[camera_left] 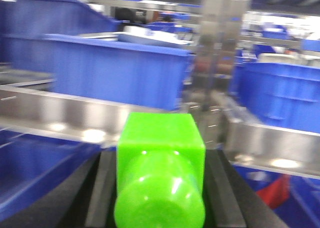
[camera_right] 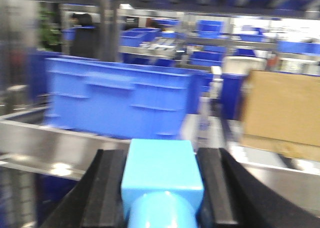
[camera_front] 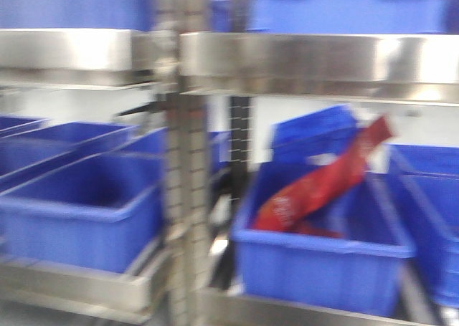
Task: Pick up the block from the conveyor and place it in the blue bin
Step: 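Drive up to the steel shelf of blue bins and stop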
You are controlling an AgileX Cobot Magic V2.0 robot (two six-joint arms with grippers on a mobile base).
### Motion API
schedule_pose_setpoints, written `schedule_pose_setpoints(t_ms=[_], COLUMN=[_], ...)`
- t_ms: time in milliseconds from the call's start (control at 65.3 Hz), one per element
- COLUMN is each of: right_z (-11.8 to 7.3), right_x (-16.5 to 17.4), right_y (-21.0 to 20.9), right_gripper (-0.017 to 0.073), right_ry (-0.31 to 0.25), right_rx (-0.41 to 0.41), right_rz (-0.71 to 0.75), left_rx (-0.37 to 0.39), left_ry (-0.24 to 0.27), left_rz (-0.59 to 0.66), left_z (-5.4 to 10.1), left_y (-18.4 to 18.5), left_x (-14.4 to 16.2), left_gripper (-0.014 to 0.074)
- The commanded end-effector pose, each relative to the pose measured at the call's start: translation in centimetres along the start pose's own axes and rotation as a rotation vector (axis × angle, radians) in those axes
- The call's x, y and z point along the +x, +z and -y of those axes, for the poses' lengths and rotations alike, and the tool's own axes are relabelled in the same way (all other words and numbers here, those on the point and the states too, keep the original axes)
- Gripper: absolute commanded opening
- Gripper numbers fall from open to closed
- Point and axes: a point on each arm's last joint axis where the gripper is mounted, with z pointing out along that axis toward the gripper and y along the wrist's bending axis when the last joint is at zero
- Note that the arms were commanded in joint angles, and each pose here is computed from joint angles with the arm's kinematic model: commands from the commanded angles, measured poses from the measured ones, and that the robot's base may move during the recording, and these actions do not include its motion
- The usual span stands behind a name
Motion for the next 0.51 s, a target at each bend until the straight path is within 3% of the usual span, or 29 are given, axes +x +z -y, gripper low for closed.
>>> schedule_pose_setpoints(t_ms=[0, 490], right_z=[0.02, 0.02], right_x=[-0.47, -0.47], right_y=[-0.13, -0.13], right_gripper=[-0.0162, -0.0162], right_ry=[-0.011, -0.011], right_rx=[0.002, 0.002], right_rz=[0.033, 0.033], left_rx=[0.001, 0.001], left_ry=[-0.009, -0.009], left_rz=[0.019, 0.019], left_z=[0.01, 0.01], left_y=[-0.09, -0.09], left_x=[-0.19, -0.19], left_gripper=[-0.0111, -0.0111])
